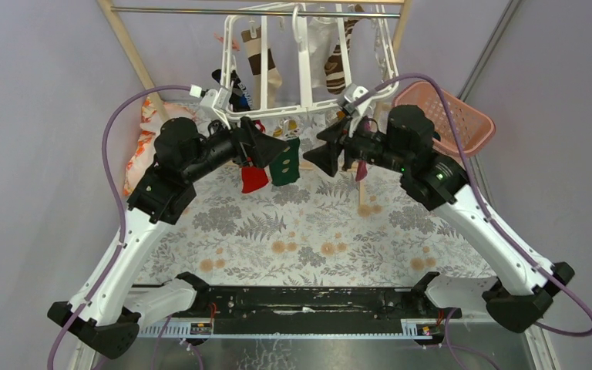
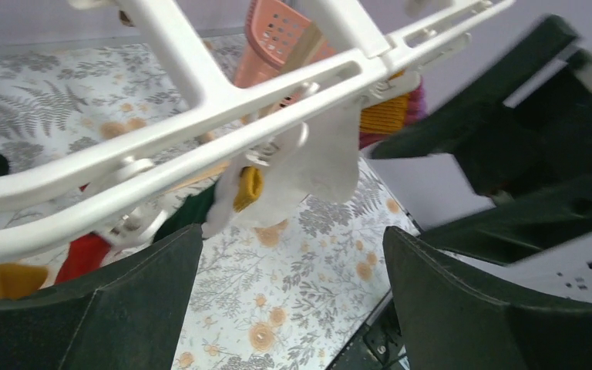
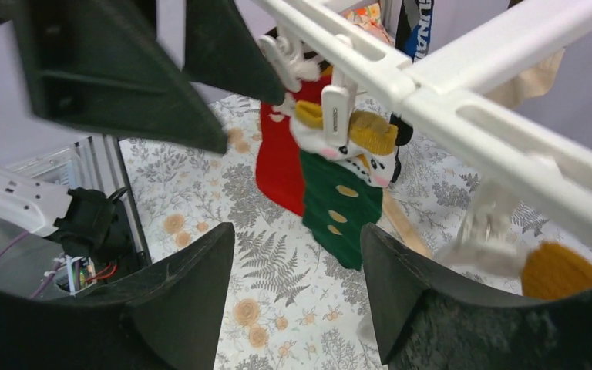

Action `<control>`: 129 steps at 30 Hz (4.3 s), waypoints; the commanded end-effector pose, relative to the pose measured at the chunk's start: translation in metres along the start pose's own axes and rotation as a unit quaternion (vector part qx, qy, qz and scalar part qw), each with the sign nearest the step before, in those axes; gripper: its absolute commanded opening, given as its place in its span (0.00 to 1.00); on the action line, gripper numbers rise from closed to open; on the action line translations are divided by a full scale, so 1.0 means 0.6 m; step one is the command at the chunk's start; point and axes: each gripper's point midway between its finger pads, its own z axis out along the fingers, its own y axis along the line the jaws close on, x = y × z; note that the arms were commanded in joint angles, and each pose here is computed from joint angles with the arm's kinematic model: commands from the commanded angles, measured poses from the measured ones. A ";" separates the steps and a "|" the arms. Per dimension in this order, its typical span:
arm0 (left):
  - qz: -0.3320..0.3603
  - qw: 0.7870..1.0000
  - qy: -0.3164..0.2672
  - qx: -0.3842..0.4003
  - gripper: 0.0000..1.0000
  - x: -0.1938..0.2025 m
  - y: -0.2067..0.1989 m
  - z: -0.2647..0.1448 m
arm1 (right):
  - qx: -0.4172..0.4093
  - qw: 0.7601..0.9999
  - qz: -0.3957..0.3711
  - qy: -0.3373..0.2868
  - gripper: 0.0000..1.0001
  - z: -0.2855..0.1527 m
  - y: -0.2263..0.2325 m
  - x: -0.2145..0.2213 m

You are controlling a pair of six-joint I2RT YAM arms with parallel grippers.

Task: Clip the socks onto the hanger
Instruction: Clamp the sock onto the hanger, then open the clamp at the hanger.

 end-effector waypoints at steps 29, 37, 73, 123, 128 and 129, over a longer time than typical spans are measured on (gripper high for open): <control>-0.040 0.986 -0.059 -0.154 0.97 -0.035 0.146 0.016 | 0.418 0.892 0.072 -0.156 0.62 -0.236 -0.173 -0.220; -0.048 0.975 -0.060 -0.206 0.99 -0.062 0.209 -0.011 | 0.383 0.913 0.075 -0.120 0.64 -0.197 -0.165 -0.189; -0.057 0.959 -0.160 -0.228 0.99 -0.164 0.195 -0.111 | 0.215 0.965 0.116 -0.096 0.47 -0.005 -0.132 -0.156; -0.119 0.966 -0.201 -0.110 0.94 -0.201 0.153 -0.064 | 0.094 0.983 0.039 -0.155 0.61 -0.043 -0.047 -0.091; -0.114 0.967 -0.197 -0.114 0.94 -0.202 0.152 -0.065 | 0.107 0.981 0.037 -0.160 0.61 -0.034 -0.059 -0.096; -0.113 0.967 -0.196 -0.116 0.94 -0.202 0.153 -0.066 | 0.106 0.981 0.034 -0.159 0.61 -0.033 -0.059 -0.098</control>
